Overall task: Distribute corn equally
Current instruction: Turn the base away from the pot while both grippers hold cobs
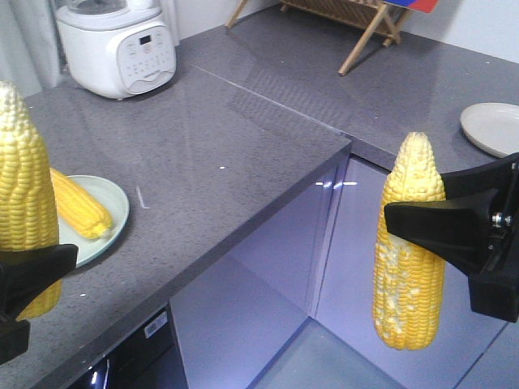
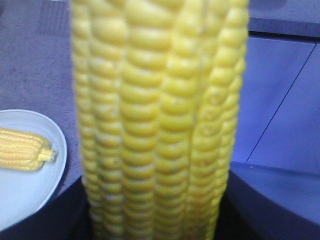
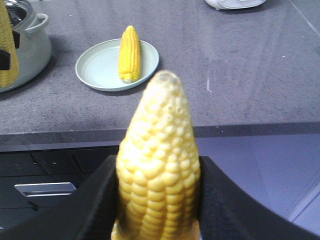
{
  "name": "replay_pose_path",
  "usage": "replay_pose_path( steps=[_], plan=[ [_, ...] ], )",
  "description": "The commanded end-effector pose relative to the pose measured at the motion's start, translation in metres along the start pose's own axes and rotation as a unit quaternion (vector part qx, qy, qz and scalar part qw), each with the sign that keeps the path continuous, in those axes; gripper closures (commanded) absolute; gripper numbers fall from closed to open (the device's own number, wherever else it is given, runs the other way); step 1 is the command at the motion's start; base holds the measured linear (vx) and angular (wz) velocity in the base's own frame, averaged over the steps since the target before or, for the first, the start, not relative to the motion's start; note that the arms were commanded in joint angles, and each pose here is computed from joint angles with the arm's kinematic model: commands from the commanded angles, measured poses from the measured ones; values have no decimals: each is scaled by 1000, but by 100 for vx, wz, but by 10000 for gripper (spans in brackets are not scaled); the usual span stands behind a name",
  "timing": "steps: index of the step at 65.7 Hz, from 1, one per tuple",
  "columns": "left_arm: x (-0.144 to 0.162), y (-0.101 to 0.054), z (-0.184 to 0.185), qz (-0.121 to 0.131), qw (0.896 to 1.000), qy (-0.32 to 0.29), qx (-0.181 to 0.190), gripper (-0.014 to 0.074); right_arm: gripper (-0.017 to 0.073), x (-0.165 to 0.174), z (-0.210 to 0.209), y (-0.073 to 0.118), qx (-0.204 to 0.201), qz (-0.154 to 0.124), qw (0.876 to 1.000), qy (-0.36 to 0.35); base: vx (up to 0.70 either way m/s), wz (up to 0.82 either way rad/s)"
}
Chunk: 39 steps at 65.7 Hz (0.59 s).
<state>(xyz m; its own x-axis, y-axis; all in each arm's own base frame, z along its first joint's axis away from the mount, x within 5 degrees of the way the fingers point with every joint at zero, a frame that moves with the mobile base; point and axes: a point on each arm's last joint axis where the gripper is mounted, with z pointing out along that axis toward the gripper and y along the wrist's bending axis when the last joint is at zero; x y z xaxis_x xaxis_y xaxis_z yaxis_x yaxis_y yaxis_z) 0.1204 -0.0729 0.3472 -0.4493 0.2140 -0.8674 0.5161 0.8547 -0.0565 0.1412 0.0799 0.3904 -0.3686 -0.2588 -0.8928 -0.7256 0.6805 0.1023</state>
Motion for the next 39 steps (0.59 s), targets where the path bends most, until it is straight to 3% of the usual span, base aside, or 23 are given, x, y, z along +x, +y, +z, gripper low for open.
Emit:
replay_pose_path(
  steps=[1, 39],
  plan=[
    [-14, -1, -6, -1, 999, -51, 2, 308, 332, -12, -7, 2, 9, -2, 999, -42, 0, -25],
    [-14, -1, -6, -1, 999, -51, 2, 308, 332, -12, -7, 2, 9, -2, 999, -41, 0, -30]
  ],
)
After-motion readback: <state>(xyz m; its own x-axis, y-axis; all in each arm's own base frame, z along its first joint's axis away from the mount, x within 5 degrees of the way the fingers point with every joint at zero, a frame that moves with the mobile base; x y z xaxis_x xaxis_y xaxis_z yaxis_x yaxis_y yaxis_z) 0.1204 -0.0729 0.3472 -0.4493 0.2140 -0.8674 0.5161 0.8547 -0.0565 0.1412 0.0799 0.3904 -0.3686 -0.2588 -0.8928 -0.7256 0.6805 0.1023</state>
